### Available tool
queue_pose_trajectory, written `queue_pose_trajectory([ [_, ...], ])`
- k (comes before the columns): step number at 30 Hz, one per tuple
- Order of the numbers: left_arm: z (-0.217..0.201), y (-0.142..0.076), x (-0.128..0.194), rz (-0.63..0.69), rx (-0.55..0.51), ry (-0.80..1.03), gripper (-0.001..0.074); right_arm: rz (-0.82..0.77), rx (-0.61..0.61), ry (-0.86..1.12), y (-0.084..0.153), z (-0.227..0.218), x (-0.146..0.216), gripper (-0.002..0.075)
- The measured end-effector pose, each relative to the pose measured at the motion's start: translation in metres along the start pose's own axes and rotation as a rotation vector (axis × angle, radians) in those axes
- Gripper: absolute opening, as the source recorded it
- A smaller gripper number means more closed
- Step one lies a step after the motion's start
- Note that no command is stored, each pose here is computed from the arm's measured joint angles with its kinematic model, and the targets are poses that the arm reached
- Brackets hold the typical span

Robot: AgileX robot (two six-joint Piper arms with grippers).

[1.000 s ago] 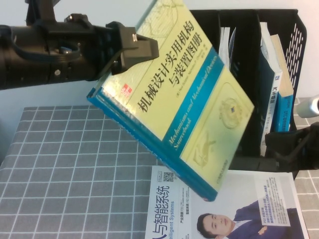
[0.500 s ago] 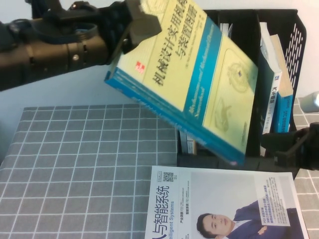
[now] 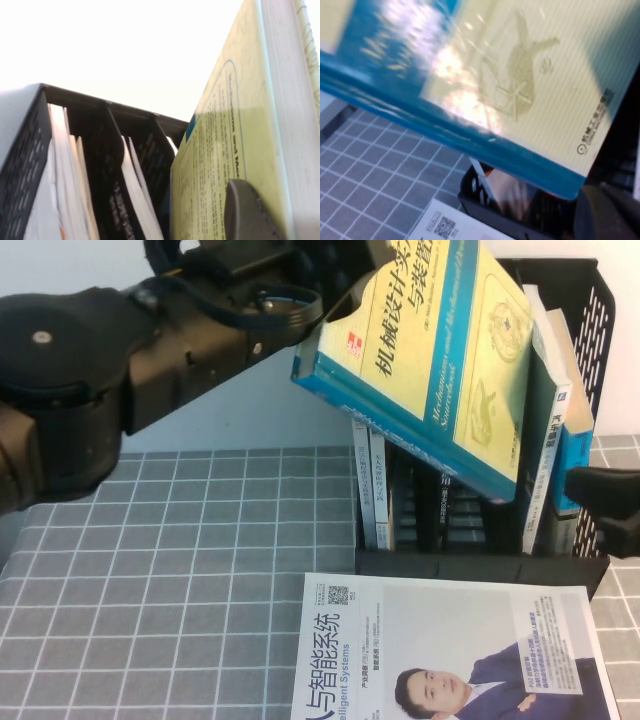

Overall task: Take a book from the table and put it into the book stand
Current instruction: Place the book on the book shelf

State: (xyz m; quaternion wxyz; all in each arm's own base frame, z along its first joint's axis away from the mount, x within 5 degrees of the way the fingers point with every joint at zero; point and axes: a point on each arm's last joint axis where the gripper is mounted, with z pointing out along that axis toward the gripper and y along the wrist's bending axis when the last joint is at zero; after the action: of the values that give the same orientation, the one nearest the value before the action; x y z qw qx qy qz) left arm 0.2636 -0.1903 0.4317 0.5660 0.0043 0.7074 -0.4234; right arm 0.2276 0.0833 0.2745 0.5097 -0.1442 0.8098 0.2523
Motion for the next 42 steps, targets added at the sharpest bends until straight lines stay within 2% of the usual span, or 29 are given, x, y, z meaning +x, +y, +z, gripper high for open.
queue_pose_trajectory([
  [8,0.015,0.005,0.004,0.108,-0.081,-0.057,0.0193,-0.073,0.113,-0.193,0.016,-0.064,-0.006,-0.0003],
  [15,0.021,0.013,0.002,0.104,-0.167,-0.089,0.0192,-0.109,0.213,-0.362,0.024,-0.109,-0.01,-0.0003],
  [27,0.078,0.026,0.039,0.15,-0.116,0.058,0.0192,-0.103,0.178,-0.388,0.029,-0.116,-0.006,-0.0003],
  [32,0.091,0.019,0.038,0.3,-0.053,0.07,0.0192,-0.063,0.043,-0.387,0.04,-0.115,-0.005,-0.0003],
  [35,0.099,0.014,0.039,0.327,0.011,0.094,0.0192,-0.062,-0.024,-0.375,0.046,-0.114,-0.004,-0.0003],
  [37,0.102,0.014,0.041,0.334,0.036,0.11,0.0192,-0.058,-0.034,-0.359,0.047,-0.114,-0.002,-0.0003],
  [42,0.108,0.02,0.043,0.286,0.015,0.114,0.0194,-0.016,-0.031,-0.293,0.042,-0.107,0.016,-0.0003],
])
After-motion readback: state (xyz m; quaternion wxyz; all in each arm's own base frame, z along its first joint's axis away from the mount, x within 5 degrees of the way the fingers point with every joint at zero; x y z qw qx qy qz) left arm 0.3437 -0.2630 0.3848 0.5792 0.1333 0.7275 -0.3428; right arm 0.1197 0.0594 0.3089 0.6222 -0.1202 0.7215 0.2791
